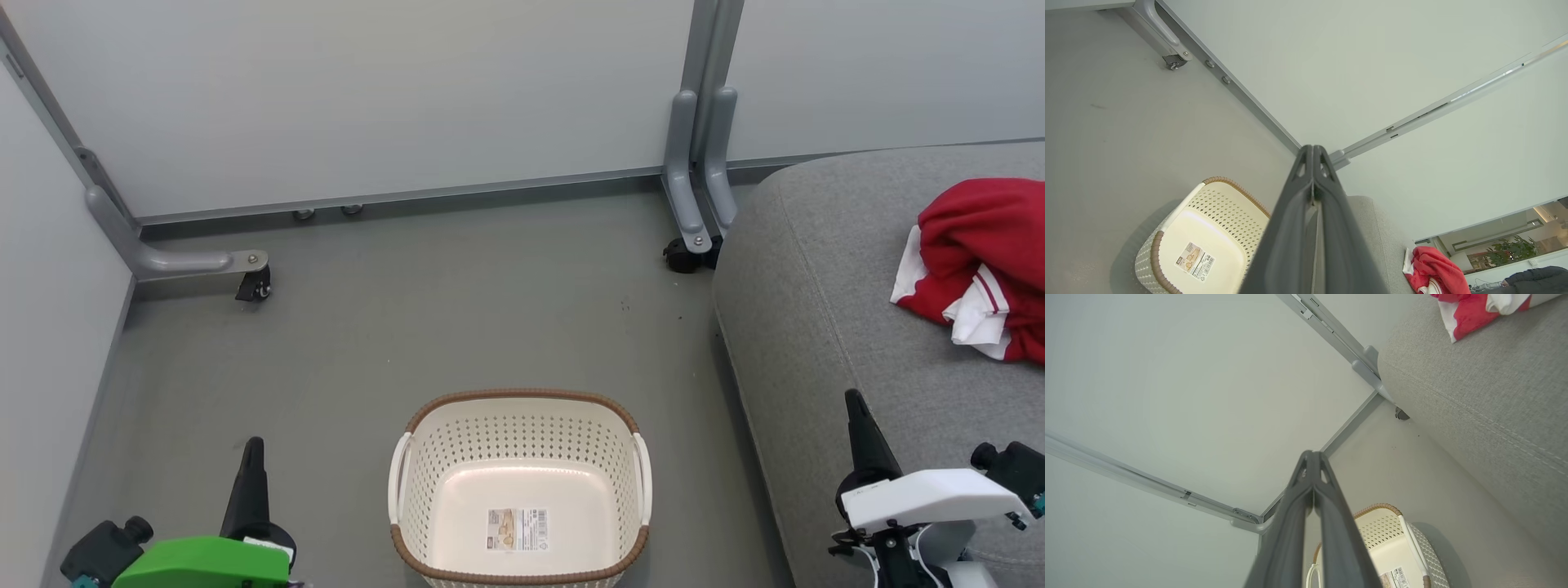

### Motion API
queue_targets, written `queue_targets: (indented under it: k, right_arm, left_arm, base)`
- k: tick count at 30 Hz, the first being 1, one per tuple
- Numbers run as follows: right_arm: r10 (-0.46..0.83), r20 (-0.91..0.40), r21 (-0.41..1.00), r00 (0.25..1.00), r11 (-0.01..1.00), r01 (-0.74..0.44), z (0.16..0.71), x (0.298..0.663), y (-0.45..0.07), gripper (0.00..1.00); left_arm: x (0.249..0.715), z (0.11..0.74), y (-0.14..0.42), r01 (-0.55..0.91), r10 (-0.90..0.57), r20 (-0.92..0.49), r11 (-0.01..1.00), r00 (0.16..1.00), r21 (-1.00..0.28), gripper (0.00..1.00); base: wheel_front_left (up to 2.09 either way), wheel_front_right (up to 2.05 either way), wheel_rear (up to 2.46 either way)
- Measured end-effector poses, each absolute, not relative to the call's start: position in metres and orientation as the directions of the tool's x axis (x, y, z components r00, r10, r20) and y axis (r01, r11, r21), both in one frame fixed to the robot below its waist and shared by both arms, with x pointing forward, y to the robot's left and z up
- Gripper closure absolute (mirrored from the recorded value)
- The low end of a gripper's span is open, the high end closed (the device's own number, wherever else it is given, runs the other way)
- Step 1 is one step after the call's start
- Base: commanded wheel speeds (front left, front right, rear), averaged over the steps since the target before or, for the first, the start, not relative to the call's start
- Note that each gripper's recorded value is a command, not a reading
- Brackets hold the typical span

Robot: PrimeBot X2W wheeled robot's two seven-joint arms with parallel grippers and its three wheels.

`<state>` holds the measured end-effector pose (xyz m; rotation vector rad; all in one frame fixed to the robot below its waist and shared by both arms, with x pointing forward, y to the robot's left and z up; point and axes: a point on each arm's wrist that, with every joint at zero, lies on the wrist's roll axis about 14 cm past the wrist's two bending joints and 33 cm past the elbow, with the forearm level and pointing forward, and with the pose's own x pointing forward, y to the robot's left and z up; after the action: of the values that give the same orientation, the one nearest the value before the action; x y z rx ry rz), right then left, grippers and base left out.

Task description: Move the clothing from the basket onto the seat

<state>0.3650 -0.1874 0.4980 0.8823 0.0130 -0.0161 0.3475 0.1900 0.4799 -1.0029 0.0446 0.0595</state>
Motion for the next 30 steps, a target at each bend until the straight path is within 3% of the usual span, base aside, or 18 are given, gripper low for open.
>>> queue_targets:
  k: [30]
  right_arm:
    - [-0.006, -0.032, 0.934, 0.999, 0.355, 0.032, 0.499, 0.375, -0.193, 1.0]
  left_arm:
    - [0.365, 0.49, 0.196, -0.059, 0.023, -0.055, 0.297, 0.998, -0.953, 1.0]
  base:
    - [0.0, 0.0, 0.0]
